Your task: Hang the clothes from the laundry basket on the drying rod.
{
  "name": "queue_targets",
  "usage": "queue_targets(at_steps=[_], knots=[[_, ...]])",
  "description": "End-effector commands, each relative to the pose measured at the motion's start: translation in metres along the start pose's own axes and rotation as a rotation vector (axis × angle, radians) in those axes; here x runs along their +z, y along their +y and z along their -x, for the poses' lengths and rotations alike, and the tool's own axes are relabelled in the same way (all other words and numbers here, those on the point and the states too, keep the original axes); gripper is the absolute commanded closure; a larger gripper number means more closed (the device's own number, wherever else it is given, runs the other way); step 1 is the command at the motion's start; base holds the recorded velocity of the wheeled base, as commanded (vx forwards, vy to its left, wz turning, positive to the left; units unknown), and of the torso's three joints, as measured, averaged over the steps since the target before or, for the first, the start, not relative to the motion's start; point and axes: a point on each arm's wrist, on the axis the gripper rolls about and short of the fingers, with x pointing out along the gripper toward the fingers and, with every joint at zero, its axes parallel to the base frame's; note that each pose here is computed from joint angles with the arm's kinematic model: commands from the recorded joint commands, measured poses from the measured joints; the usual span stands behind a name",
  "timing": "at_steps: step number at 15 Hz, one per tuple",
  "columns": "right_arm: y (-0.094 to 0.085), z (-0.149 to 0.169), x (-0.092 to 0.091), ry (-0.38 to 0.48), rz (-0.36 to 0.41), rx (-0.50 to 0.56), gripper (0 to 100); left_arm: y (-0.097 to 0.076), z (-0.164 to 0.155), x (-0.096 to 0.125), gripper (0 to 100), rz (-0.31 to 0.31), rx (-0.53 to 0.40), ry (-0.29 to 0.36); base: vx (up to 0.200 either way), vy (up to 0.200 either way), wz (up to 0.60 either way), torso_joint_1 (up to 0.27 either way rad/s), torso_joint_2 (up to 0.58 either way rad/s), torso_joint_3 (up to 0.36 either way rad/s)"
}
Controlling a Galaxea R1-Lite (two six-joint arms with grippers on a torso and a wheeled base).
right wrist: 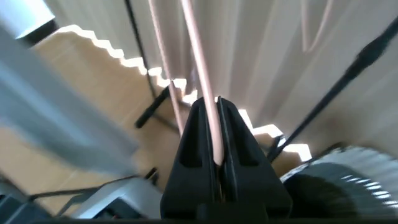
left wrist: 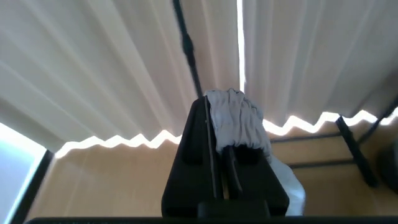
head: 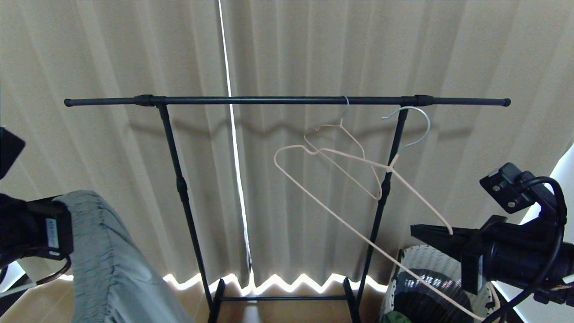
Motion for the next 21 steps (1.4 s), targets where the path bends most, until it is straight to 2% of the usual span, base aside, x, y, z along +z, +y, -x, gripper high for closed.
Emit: queue_targets(at_steps=[1, 3, 5, 8, 10, 14, 16, 18, 21], knots=[[0.012, -0.004, -0.009, 0.046, 0.012, 0.063, 100, -0.017, -0.034, 0.008, 100, -0.001, -0.045, 0.076, 0.000, 0.000, 0.00, 0.000, 0.00, 0.000], [0.027, -0.011, -0.022, 0.110, 0.007, 0.130, 100, -0.035, -0.059, 0.014, 100, 0.043, -0.078, 0.121, 0.000, 0.000, 0.00, 0.000, 0.00, 0.000], [0.036, -0.016, -0.025, 0.137, -0.012, 0.166, 100, -0.043, -0.075, 0.017, 100, 0.033, -0.078, 0.148, 0.000, 0.000, 0.00, 0.000, 0.00, 0.000], [0.065, -0.020, -0.029, 0.167, -0.021, 0.277, 100, -0.056, -0.117, 0.027, 100, 0.025, -0.009, 0.182, 0.000, 0.000, 0.00, 0.000, 0.00, 0.000], [0.076, -0.016, -0.030, 0.171, 0.003, 0.324, 100, -0.062, -0.132, 0.031, 100, 0.044, 0.041, 0.173, 0.000, 0.000, 0.00, 0.000, 0.00, 0.000], [0.084, -0.025, -0.029, 0.190, -0.001, 0.341, 100, -0.066, -0.142, 0.041, 100, 0.052, 0.062, 0.128, 0.000, 0.000, 0.00, 0.000, 0.00, 0.000], [0.090, -0.040, -0.027, 0.213, -0.018, 0.330, 100, -0.075, -0.139, 0.040, 100, 0.039, 0.052, 0.113, 0.000, 0.000, 0.00, 0.000, 0.00, 0.000], [0.094, -0.051, -0.022, 0.206, -0.031, 0.304, 100, -0.082, -0.136, 0.041, 100, 0.032, 0.083, 0.095, 0.000, 0.000, 0.00, 0.000, 0.00, 0.000], [0.100, -0.065, -0.016, 0.200, -0.048, 0.276, 100, -0.082, -0.136, 0.037, 100, 0.022, 0.084, 0.103, 0.000, 0.000, 0.00, 0.000, 0.00, 0.000]])
